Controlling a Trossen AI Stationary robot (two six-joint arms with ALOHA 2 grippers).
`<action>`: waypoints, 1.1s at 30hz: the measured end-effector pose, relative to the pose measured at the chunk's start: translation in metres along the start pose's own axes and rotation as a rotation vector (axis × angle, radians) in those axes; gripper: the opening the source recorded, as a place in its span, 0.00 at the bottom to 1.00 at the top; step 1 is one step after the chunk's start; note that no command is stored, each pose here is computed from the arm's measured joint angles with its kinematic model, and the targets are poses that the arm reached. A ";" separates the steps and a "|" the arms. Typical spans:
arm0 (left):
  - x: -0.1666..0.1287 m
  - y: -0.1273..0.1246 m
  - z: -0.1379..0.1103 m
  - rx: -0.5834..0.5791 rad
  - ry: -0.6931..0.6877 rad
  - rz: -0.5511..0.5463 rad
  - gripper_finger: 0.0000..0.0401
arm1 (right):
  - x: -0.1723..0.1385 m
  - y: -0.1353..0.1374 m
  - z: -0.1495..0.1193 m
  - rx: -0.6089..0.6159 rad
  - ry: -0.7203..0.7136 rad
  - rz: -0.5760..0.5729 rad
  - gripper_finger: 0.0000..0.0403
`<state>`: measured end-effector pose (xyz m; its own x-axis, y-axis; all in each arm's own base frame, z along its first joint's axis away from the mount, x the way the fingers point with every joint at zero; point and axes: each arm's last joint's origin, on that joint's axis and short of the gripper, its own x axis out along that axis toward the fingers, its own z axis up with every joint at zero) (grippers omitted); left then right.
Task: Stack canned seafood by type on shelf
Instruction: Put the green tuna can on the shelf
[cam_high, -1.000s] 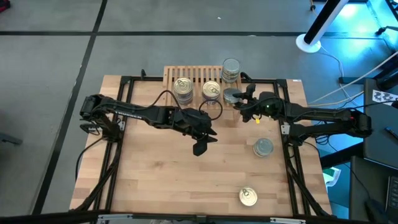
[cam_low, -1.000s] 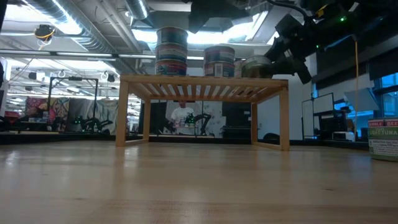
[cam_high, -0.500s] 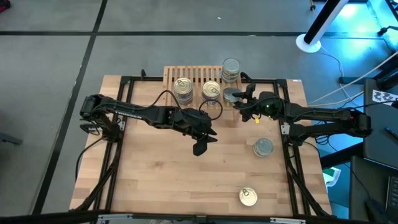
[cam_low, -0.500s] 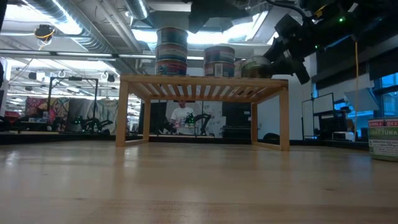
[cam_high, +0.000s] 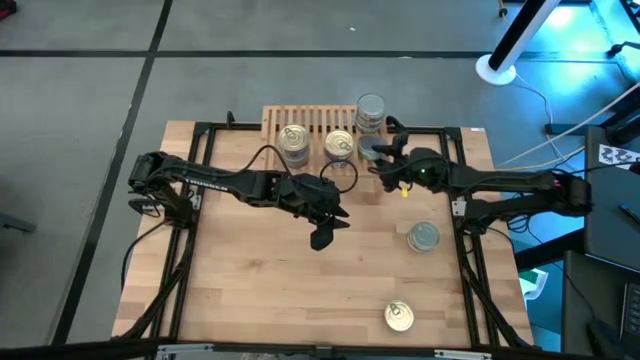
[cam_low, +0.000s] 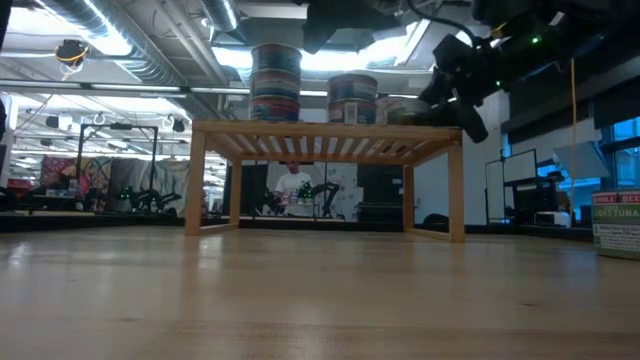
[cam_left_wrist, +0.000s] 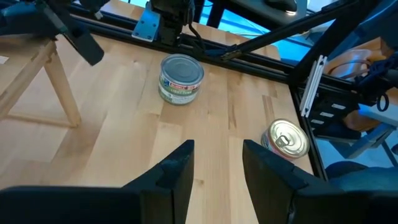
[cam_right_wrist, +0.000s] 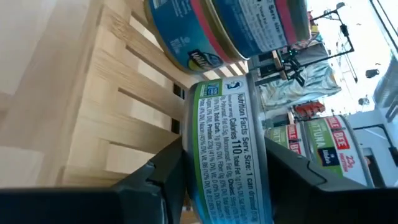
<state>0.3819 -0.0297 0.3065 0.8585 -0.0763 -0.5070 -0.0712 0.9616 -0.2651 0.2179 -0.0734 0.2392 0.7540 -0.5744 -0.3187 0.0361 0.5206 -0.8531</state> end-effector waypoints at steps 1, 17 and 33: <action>0.000 0.000 0.000 0.000 0.000 0.000 0.33 | 0.002 0.001 0.000 0.002 0.000 -0.003 0.43; 0.000 -0.001 0.000 -0.006 0.002 -0.003 0.33 | 0.007 0.000 0.002 0.022 0.001 -0.055 0.43; 0.000 -0.001 0.000 -0.023 -0.014 0.025 0.33 | 0.008 0.001 -0.002 0.005 0.122 -0.096 0.58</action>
<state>0.3821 -0.0303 0.3069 0.8632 -0.0485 -0.5025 -0.1042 0.9568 -0.2714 0.2230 -0.0792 0.2352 0.6619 -0.6941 -0.2833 0.1080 0.4622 -0.8802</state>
